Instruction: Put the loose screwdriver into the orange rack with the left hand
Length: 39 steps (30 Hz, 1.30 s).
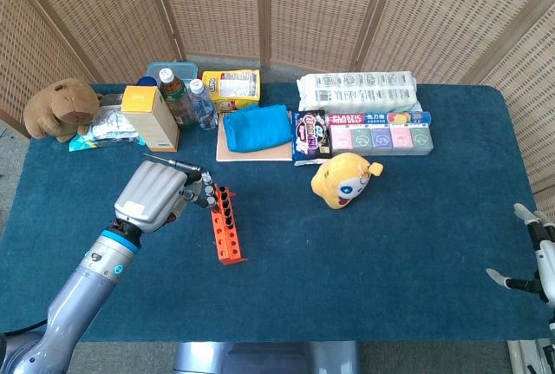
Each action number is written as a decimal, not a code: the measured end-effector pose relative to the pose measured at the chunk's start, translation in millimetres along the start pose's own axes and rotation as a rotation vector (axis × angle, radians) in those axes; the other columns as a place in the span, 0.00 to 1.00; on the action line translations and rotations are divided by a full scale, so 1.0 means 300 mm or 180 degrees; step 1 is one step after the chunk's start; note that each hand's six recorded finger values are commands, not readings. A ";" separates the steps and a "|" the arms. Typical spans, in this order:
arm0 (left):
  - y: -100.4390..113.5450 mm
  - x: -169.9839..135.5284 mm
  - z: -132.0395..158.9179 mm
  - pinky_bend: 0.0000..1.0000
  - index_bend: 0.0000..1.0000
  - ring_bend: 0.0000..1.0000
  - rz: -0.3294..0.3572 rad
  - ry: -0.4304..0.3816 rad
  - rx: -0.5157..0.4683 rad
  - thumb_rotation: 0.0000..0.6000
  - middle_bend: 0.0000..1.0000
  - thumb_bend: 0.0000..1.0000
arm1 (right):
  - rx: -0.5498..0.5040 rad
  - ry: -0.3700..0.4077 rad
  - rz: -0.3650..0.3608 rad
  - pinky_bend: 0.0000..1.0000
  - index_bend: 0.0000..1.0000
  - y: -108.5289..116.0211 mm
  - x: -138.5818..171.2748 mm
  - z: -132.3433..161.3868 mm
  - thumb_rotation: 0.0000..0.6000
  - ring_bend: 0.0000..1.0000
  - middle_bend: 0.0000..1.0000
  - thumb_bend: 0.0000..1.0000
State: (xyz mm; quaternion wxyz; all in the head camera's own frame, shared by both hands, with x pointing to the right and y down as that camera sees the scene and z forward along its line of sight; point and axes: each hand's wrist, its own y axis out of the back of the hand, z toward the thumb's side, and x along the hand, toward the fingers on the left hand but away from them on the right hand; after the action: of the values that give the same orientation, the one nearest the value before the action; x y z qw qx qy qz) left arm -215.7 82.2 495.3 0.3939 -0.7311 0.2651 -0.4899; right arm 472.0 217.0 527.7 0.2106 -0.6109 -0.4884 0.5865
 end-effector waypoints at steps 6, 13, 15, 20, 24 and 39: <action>-0.005 -0.005 -0.009 1.00 0.53 1.00 -0.0047 -0.0004 0.0007 1.00 1.00 0.39 | 0.0002 0.0002 0.0001 0.00 0.00 -0.001 0.000 0.001 1.00 0.01 0.15 0.05; -0.004 -0.008 -0.006 1.00 0.53 1.00 -0.0063 -0.0044 0.0008 1.00 1.00 0.39 | -0.0002 0.0001 -0.0011 0.00 0.00 0.002 0.001 0.001 1.00 0.01 0.15 0.05; -0.007 -0.008 -0.004 1.00 0.53 1.00 -0.0074 -0.0054 0.0004 1.00 1.00 0.39 | -0.0006 -0.0001 -0.0013 0.00 0.00 0.003 0.002 0.001 1.00 0.01 0.15 0.05; -0.010 -0.007 -0.001 1.00 0.53 1.00 -0.0086 -0.0058 0.0009 1.00 1.00 0.39 | -0.0011 -0.0001 -0.0013 0.00 0.00 0.005 0.001 0.000 1.00 0.01 0.15 0.05; -0.012 -0.006 0.000 1.00 0.53 1.00 -0.0093 -0.0056 0.0018 1.00 1.00 0.39 | -0.0015 -0.0001 -0.0021 0.00 0.00 0.008 0.002 -0.001 1.00 0.01 0.15 0.05; -0.018 -0.003 -0.002 1.00 0.53 1.00 -0.0104 -0.0019 0.0050 1.00 1.00 0.39 | -0.0017 -0.0003 -0.0020 0.00 0.00 0.009 0.001 -0.002 1.00 0.01 0.15 0.05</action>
State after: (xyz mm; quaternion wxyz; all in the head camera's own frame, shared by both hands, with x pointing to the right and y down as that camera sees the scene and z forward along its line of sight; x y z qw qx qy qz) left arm -216.5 85.7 499.5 0.3924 -0.7336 0.2482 -0.4962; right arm 473.5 216.5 525.5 0.2106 -0.6095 -0.4921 0.5848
